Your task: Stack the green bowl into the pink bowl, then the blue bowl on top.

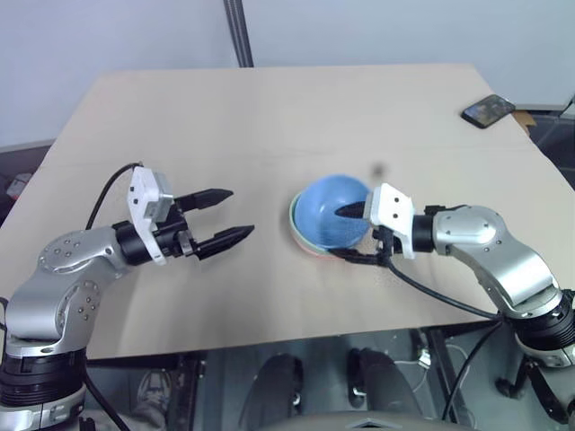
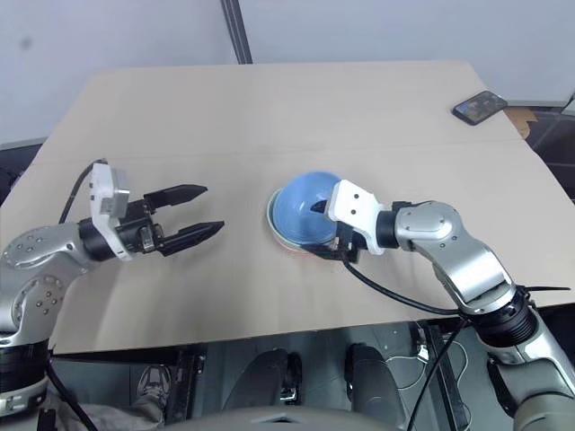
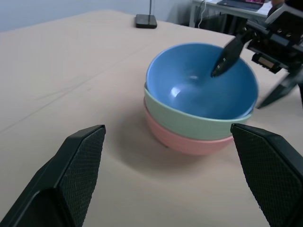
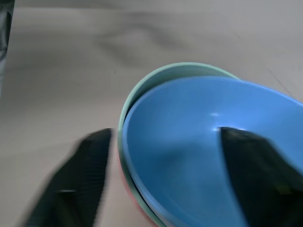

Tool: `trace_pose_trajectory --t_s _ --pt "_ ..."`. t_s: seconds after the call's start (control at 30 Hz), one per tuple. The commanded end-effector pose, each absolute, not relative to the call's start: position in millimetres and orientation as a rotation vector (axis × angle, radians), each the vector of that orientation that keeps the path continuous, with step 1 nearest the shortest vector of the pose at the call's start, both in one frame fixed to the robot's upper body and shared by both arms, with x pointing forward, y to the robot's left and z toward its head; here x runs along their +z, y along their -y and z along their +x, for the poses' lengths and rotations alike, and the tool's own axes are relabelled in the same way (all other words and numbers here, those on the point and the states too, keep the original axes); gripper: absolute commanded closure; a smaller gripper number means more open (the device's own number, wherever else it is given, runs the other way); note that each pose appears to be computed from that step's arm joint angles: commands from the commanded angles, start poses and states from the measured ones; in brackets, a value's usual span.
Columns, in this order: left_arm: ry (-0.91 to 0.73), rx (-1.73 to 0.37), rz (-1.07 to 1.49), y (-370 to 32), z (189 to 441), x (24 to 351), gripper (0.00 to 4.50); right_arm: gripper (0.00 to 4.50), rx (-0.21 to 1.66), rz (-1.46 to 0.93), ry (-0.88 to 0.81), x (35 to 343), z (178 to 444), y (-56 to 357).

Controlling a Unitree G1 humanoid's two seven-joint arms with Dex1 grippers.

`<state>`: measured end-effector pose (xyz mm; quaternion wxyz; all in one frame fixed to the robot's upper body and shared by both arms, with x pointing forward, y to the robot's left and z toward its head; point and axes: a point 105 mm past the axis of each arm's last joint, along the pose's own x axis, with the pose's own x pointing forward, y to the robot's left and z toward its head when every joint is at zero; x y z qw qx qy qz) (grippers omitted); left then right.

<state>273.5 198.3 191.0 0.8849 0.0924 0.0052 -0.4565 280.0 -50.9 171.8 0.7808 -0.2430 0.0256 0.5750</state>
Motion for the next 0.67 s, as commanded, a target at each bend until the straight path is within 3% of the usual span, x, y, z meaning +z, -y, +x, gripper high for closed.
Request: trace_pose_trajectory --t_s 0.03,0.17,0.43,0.67 --pt "0.097 -0.935 0.206 -192.9 270.6 202.3 0.00 0.02 1.157 -0.440 0.121 219.2 283.3 59.2" --pt "0.121 -0.928 0.218 -191.4 266.1 200.8 0.00 0.02 1.146 -0.285 0.145 238.3 270.4 90.4" --pt "0.059 -0.901 0.162 -202.2 243.5 191.2 0.00 0.02 0.981 -0.377 -0.183 181.8 254.6 182.9" --pt "-0.047 -0.894 0.137 -209.8 222.5 176.0 0.00 0.02 0.926 -0.375 -0.218 167.4 257.1 213.5"
